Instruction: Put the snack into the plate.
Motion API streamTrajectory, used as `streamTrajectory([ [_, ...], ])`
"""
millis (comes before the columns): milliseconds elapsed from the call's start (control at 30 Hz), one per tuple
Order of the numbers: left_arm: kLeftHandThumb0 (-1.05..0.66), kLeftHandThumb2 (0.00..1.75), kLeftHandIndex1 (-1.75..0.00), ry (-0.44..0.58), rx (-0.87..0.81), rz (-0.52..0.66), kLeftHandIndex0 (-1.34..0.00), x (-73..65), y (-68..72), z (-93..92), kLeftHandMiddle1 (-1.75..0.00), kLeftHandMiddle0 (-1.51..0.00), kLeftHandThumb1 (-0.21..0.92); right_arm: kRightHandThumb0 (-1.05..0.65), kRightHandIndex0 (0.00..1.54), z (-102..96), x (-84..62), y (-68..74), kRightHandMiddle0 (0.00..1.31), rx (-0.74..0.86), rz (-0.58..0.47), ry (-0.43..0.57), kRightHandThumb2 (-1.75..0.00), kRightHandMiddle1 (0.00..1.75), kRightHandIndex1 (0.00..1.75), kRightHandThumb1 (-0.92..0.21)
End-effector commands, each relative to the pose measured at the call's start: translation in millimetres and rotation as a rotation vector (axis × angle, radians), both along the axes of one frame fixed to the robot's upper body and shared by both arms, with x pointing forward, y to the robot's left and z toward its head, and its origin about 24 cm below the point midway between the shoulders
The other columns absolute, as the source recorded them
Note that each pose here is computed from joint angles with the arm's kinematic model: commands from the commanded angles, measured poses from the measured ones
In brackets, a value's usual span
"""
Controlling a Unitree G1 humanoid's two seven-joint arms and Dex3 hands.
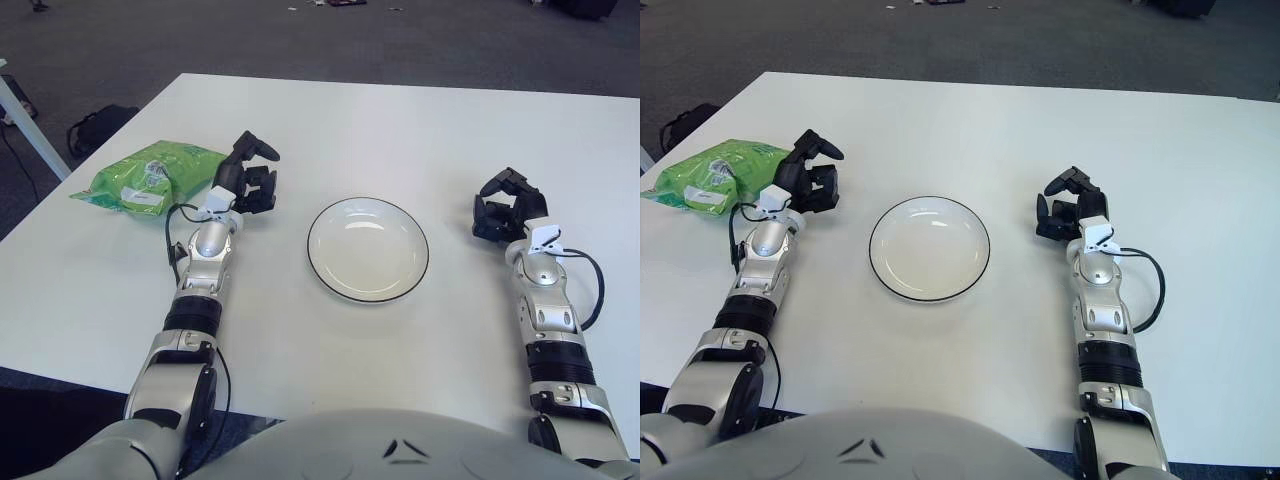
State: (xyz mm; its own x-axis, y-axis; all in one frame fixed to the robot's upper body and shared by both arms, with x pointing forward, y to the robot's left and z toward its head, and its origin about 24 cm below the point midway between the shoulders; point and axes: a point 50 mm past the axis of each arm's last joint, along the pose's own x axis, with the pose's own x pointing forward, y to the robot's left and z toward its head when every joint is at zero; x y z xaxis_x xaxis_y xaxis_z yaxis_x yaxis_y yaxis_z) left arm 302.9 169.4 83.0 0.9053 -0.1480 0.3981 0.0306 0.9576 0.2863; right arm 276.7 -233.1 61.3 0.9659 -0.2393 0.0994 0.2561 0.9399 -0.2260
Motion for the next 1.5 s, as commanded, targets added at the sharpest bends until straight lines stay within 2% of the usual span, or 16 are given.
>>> streamTrajectory([
  [0,-0.41,1.00,-1.75,0.131,0.114,0.030,-0.42,-40.7,-2.5,-44.5,-1.75,-1.17,0.56,-0.48,1.34,-51.9,-29.5,10.5,0.62,0.085,-0.039,0.187,-1.32,1.75,1.75,-0.31],
  [300,-0.42,1.04,-1.75,0.073,0.288,0.048,-0.44,-47.3,2.3,-35.5,-1.75,-1.17,0.54,-0.48,1.33,-52.1,-29.5,13.7,0.62,0.093,-0.035,0.180,-1.32,1.75,1.75,-0.31],
  [700,-0.41,1.04,-1.75,-0.095,0.418,0.112,-0.44,-43.9,6.5,-1.5,-1.75,-1.25,0.53,-0.48,1.34,-51.8,-28.6,9.5,0.61,0.098,-0.044,0.181,-1.31,1.75,1.75,-0.32],
  [900,-0.42,1.05,-1.75,-0.179,0.467,0.225,-0.45,-41.6,10.2,21.1,-1.75,-1.28,0.52,-0.48,1.34,-52.9,-28.5,6.6,0.61,0.104,-0.043,0.189,-1.31,1.75,1.75,-0.32],
  [1100,-0.42,1.09,-1.75,-0.211,0.499,0.312,-0.47,-44.2,15.6,35.0,-1.75,-1.29,0.50,-0.48,1.34,-54.9,-28.1,4.2,0.61,0.095,-0.045,0.201,-1.31,1.75,1.75,-0.32],
  [1200,-0.43,1.11,-1.75,-0.246,0.530,0.381,-0.48,-44.1,23.8,45.3,-1.75,-1.30,0.48,-0.48,1.34,-55.7,-27.1,3.8,0.61,0.086,-0.045,0.205,-1.31,1.75,1.75,-0.32],
  [1467,-0.44,1.15,-1.75,-0.297,0.612,0.510,-0.50,-40.7,30.5,52.0,-1.75,-1.28,0.45,-0.48,1.34,-57.5,-25.6,3.4,0.61,0.081,-0.042,0.207,-1.31,1.75,1.75,-0.33],
])
